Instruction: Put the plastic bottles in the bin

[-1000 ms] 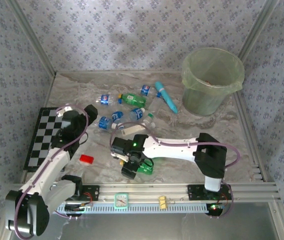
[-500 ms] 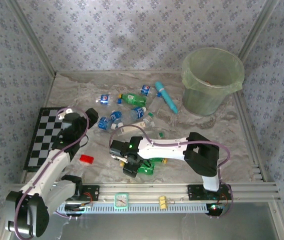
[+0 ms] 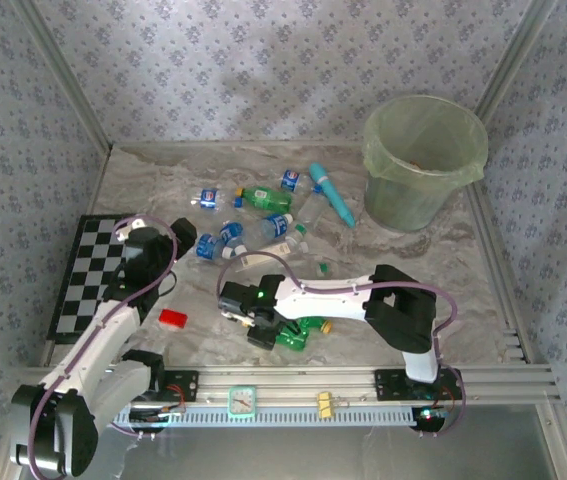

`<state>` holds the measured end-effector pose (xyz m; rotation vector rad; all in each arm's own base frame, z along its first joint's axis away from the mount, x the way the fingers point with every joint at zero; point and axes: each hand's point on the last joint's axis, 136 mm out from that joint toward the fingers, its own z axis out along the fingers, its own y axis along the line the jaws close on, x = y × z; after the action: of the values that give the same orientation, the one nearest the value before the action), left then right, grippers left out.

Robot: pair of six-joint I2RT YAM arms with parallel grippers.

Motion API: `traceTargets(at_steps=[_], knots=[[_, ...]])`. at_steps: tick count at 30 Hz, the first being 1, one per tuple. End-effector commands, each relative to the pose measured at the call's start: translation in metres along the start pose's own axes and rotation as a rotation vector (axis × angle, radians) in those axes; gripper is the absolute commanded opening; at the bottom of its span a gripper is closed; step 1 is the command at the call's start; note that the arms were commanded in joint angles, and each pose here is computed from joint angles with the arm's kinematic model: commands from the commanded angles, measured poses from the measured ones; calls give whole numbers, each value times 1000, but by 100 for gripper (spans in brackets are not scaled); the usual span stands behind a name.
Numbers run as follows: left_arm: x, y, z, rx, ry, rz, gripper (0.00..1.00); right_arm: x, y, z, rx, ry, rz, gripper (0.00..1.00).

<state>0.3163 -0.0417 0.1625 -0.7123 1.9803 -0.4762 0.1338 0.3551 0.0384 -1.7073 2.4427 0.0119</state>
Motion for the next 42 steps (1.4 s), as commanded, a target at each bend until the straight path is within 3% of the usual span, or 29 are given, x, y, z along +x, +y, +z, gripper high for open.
traceTargets(at_steps=[1,9,14,18,24,32,38,42], knots=[[-5,-8,-2,40,-10,-20,100,-18,-6,-22,-40,-88,9,47],[-9,-17,-5,71,-17,-6,100,-72,-44,-104,-209,-403,178,46],[-12,-23,-6,103,-27,-11,100,-93,-94,-163,-300,-636,337,44],[-7,-33,-4,155,-3,-13,100,-95,-144,-208,-284,-792,436,43],[14,-57,0,216,54,57,100,-67,-241,-278,-96,-1001,639,41],[50,-97,4,285,144,243,100,14,-341,-375,306,-1227,840,40],[71,-121,6,328,203,365,100,81,-396,-415,606,-1290,980,40],[84,-132,5,359,241,420,100,122,-429,-418,816,-1241,1079,40]])
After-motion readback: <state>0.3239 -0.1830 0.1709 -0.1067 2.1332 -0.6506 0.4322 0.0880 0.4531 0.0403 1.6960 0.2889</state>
